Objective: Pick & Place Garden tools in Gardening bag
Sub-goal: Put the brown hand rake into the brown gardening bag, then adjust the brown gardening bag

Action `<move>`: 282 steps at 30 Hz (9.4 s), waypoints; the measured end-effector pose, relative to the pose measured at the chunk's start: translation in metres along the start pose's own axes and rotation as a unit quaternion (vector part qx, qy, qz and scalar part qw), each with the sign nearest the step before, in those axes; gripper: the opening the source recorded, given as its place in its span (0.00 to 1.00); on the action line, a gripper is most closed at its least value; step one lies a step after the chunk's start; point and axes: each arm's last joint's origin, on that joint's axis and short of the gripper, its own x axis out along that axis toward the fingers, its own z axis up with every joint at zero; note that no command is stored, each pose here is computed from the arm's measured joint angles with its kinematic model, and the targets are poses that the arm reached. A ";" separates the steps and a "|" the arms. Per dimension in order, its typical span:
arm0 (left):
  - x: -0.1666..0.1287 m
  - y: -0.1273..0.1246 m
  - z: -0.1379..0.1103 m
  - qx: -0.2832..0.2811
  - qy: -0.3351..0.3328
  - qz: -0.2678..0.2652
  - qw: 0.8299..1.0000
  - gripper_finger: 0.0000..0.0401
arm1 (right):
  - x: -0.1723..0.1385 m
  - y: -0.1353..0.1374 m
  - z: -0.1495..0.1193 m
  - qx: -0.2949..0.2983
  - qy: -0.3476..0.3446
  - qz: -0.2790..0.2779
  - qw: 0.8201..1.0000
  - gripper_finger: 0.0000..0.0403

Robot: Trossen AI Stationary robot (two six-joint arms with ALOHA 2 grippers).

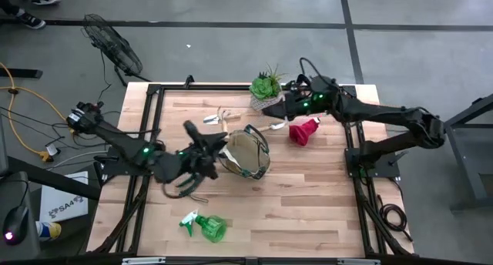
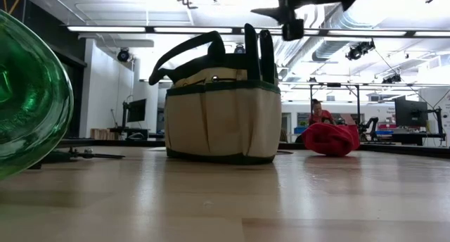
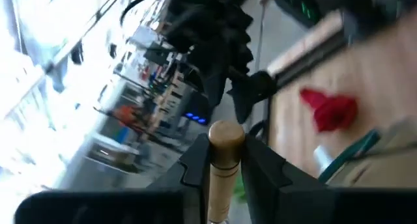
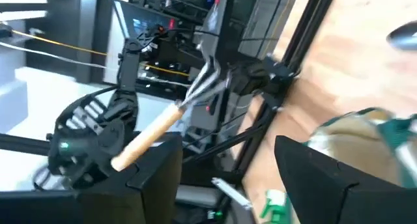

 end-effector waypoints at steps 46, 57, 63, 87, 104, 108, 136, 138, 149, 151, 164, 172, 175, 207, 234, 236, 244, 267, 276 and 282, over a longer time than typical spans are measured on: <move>0.013 -0.057 -0.032 -0.206 0.106 -0.304 0.924 0.13 | -0.053 0.007 -0.003 -0.117 -0.022 -0.099 0.988 0.58; 0.044 -0.048 -0.040 -0.212 0.107 -0.311 0.920 0.13 | -0.052 0.006 -0.003 -0.117 -0.026 -0.103 0.987 0.58; 0.052 -0.043 -0.043 -0.221 0.107 -0.307 0.920 0.13 | -0.053 0.005 -0.002 -0.116 -0.035 -0.112 0.986 0.58; 0.061 -0.061 -0.046 -0.264 0.105 -0.291 0.914 0.13 | -0.053 0.004 -0.002 -0.115 -0.050 -0.128 0.984 0.58; 0.063 -0.065 -0.046 -0.286 0.112 -0.279 0.910 0.13 | -0.053 0.004 -0.002 -0.115 -0.049 -0.129 0.984 0.58; 0.063 -0.064 -0.045 -0.288 0.110 -0.278 0.910 0.13 | -0.053 0.003 -0.002 -0.115 -0.052 -0.132 0.983 0.58; 0.064 -0.089 -0.072 -0.298 0.102 -0.254 0.915 0.13 | -0.053 0.003 -0.002 -0.114 -0.051 -0.134 0.983 0.58; 0.064 -0.089 -0.072 -0.297 0.103 -0.253 0.915 0.13 | -0.053 0.003 -0.002 -0.114 -0.051 -0.134 0.983 0.58; 0.064 -0.089 -0.072 -0.295 0.105 -0.251 0.916 0.26 | -0.053 0.002 -0.002 -0.118 -0.053 -0.143 0.981 0.58; 0.064 -0.090 -0.073 -0.294 0.106 -0.254 0.915 0.28 | -0.054 0.002 -0.002 -0.118 -0.053 -0.144 0.981 0.58; 0.053 -0.066 -0.073 -0.294 0.102 -0.231 0.922 0.32 | -0.054 0.001 -0.002 -0.120 -0.051 -0.147 0.980 0.58; 0.047 -0.054 -0.074 -0.299 0.103 -0.216 0.924 0.53 | -0.054 0.001 -0.002 -0.123 -0.053 -0.149 0.980 0.58; 0.043 -0.046 -0.076 -0.296 0.102 -0.202 0.928 0.57 | -0.054 0.001 -0.002 -0.123 -0.051 -0.148 0.980 0.58; 0.013 -0.069 -0.084 -0.250 0.177 -0.362 0.880 0.00 | -0.055 -0.004 -0.005 -0.113 -0.036 -0.171 0.978 0.58; 0.033 -0.095 -0.085 -0.255 0.194 -0.287 0.903 0.07 | -0.038 0.008 -0.046 -0.240 0.073 -0.136 0.959 0.58; 0.032 -0.092 -0.083 -0.259 0.184 -0.289 0.903 0.13 | -0.035 0.005 -0.053 -0.214 0.062 -0.174 0.959 0.58; 0.032 -0.093 -0.078 -0.276 0.170 -0.320 0.891 0.48 | -0.020 -0.008 -0.088 -0.070 0.061 -0.276 0.957 0.58; 0.002 -0.026 -0.092 -0.271 0.158 -0.227 0.922 0.59 | 0.041 -0.043 -0.135 0.056 0.049 -0.332 0.940 0.58; 0.003 -0.024 -0.095 -0.242 0.160 -0.196 0.937 0.59 | 0.049 -0.055 -0.143 0.070 0.035 -0.360 0.930 0.58; 0.003 -0.024 -0.095 -0.242 0.160 -0.197 0.937 0.59 | 0.049 -0.055 -0.143 0.075 0.023 -0.362 0.929 0.53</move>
